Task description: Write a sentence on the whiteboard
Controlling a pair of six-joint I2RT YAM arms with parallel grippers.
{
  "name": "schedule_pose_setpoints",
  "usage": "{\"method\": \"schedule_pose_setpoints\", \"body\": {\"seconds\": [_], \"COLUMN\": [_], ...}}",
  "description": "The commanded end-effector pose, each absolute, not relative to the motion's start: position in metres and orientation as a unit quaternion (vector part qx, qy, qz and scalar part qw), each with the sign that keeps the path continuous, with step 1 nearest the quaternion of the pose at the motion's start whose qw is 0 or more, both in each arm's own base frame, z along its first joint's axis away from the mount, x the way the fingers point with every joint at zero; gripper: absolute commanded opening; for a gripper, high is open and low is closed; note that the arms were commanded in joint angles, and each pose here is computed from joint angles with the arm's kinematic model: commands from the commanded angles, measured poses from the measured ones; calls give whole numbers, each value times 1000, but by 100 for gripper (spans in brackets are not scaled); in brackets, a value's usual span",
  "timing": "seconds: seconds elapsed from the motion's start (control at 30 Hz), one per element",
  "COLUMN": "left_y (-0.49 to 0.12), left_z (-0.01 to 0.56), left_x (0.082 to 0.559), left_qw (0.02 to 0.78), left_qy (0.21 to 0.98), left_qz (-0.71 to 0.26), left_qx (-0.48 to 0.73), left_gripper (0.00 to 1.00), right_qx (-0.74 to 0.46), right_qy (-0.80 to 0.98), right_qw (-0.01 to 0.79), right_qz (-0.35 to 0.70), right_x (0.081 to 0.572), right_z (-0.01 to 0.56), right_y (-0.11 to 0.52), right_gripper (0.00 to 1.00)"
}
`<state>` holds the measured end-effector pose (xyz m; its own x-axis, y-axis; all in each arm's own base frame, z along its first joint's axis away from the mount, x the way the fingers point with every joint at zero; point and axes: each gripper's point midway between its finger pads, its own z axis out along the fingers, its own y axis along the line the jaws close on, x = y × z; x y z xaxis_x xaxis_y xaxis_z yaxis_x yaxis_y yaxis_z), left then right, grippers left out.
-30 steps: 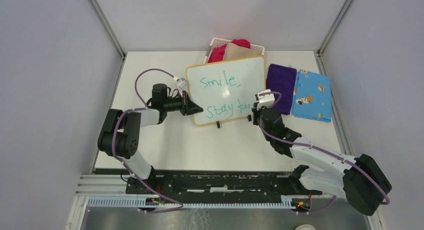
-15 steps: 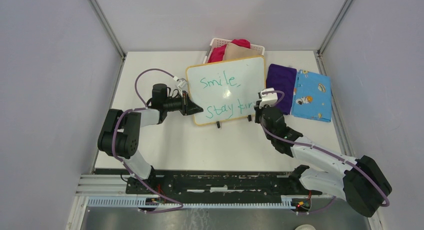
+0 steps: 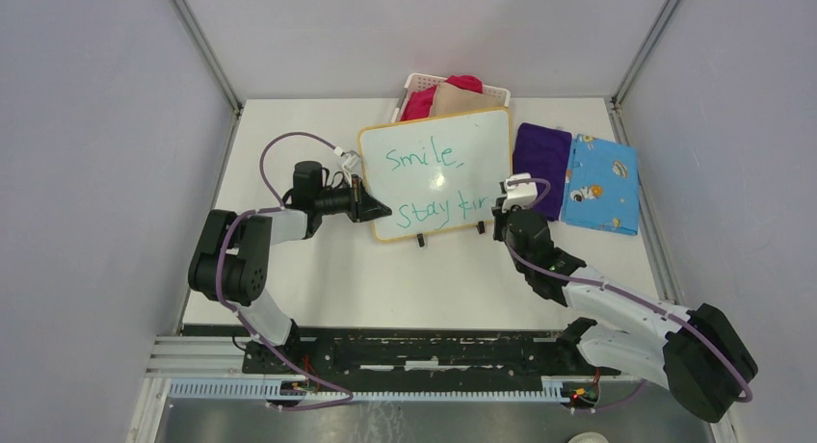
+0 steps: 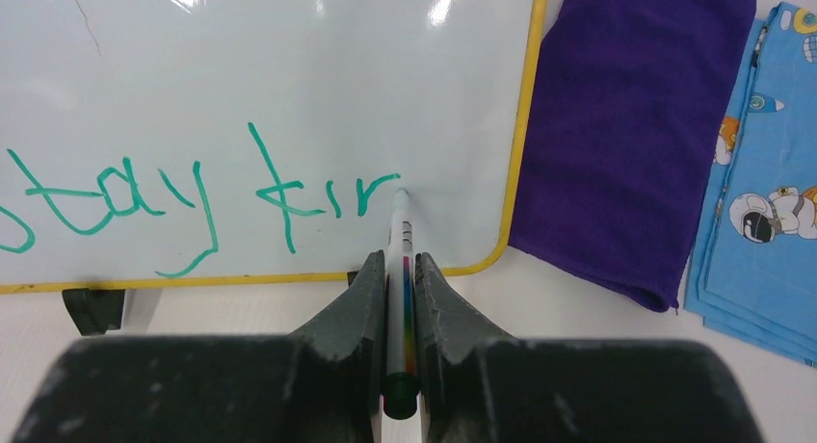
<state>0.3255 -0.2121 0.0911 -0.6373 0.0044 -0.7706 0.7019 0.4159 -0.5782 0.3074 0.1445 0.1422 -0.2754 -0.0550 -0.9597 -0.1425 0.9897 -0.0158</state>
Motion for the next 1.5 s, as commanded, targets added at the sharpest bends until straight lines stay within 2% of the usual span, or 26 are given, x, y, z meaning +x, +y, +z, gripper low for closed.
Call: {"method": "schedule_pose_setpoints", "body": {"seconds": [0.0, 0.2, 0.57, 1.47], "left_y": [-207, -207, -208, -208], "left_z": [45, 45, 45, 44], "left_x": [307, 307, 307, 306], "left_qw": [292, 293, 293, 291], "left_qy": [816, 816, 816, 817], "left_qz": [-456, -456, -455, -453], "left_qx": [201, 201, 203, 205], "left_gripper": [2, 2, 2, 2], "right_qx": [-54, -53, -41, -42], "right_qy": [796, 799, 773, 770], "right_qw": [601, 597, 630, 633], "right_qz": [47, 43, 60, 61], "right_x": [303, 300, 306, 320], "right_z": [140, 136, 173, 179], "right_y": [142, 139, 142, 152], "right_gripper": [0, 0, 0, 0]}}
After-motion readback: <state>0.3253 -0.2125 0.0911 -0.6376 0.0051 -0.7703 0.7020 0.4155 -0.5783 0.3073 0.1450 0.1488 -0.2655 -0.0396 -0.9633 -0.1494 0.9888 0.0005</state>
